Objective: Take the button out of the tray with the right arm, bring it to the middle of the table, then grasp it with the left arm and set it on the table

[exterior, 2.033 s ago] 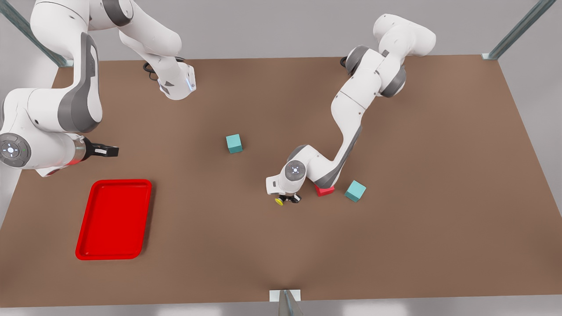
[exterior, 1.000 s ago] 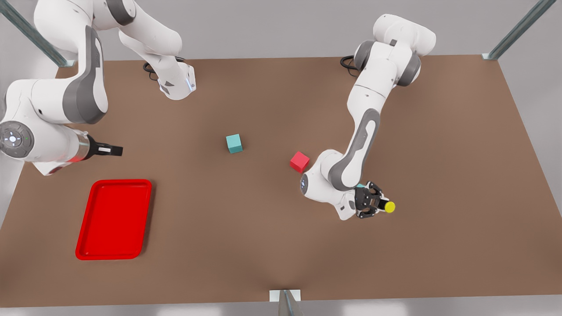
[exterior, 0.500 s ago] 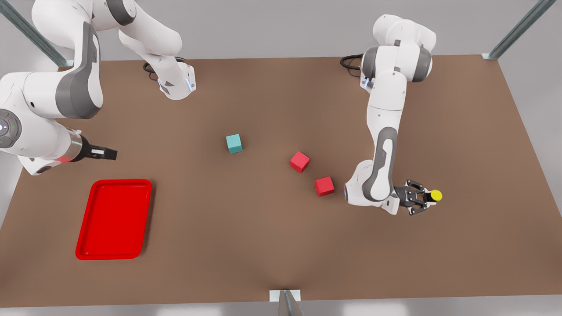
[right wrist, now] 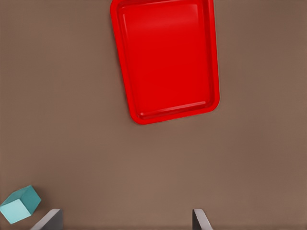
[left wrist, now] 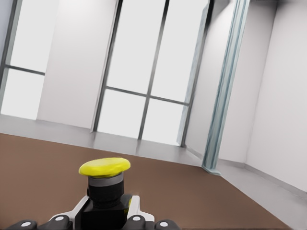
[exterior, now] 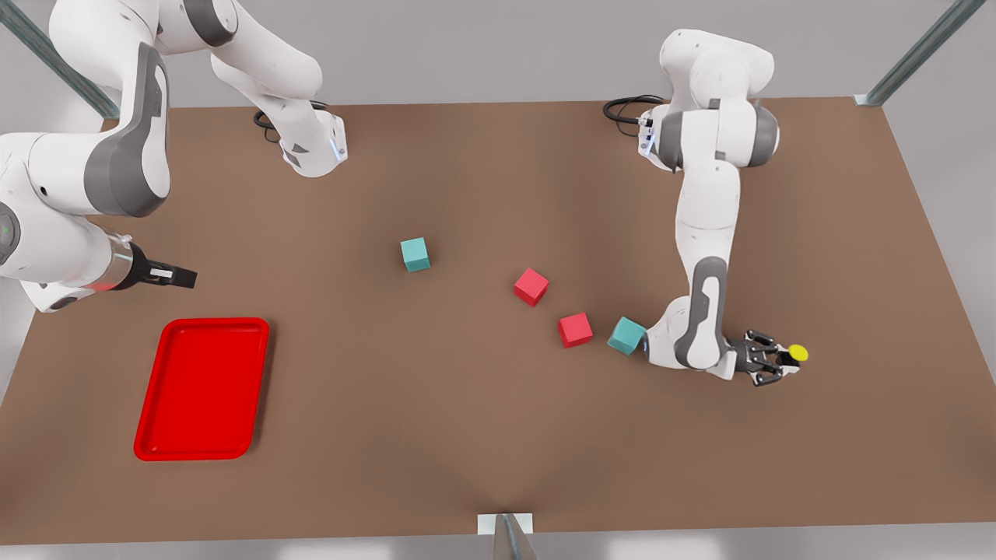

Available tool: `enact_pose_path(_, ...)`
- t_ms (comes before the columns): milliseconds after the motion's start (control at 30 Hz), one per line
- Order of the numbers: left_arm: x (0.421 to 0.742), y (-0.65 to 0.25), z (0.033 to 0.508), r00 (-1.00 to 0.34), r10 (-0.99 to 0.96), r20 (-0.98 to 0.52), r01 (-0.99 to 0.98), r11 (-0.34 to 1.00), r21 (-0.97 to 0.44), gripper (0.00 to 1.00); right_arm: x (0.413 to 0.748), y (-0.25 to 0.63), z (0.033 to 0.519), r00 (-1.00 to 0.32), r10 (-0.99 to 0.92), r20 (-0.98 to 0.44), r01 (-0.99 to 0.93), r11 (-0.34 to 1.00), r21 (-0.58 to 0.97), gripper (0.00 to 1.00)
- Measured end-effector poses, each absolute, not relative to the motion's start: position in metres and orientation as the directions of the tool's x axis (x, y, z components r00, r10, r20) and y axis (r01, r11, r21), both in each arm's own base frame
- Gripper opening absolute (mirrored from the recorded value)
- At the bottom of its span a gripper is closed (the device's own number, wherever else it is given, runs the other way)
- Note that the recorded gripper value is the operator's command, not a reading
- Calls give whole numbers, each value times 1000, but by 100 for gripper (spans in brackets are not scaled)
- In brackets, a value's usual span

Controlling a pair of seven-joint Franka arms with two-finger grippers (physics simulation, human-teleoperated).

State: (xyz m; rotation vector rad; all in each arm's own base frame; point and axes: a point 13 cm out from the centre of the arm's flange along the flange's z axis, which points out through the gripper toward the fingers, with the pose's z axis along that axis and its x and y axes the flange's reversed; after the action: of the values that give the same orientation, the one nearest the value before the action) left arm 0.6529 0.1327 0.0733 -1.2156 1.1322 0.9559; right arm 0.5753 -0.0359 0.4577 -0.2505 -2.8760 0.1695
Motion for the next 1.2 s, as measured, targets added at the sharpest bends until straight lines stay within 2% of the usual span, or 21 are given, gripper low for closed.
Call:
enact_pose_path(100, 651, 134, 64, 222, -35, -974, -965, 138, -225, 48, 575, -36, 458, -954, 185, 236, 156, 978, -137, 100)
enact_pose_path(200, 652, 133, 60, 248, -40, -968, -957, 144, -251, 54, 575, -35, 458, -954, 184, 236, 154, 978, -138, 100)
enact_pose_path(233, 651, 134, 58, 254, -41, -966, -955, 146, -258, 86, 575, -35, 458, -954, 183, 236, 153, 978, -138, 100)
enact_pose_path(267, 651, 134, 56, 260, -41, -965, -953, 148, -264, 100, 575, -35, 457, -954, 183, 236, 153, 978, -138, 100)
enact_pose_path(733, 655, 129, 52, 291, -55, -955, -943, 155, -296, 100, 575, -38, 457, -953, 189, 236, 159, 977, -143, 100)
enact_pose_path(1200, 674, 104, 82, 333, -46, -942, -920, 203, -335, 100, 574, -38, 455, -951, 190, 243, 158, 977, -145, 100)
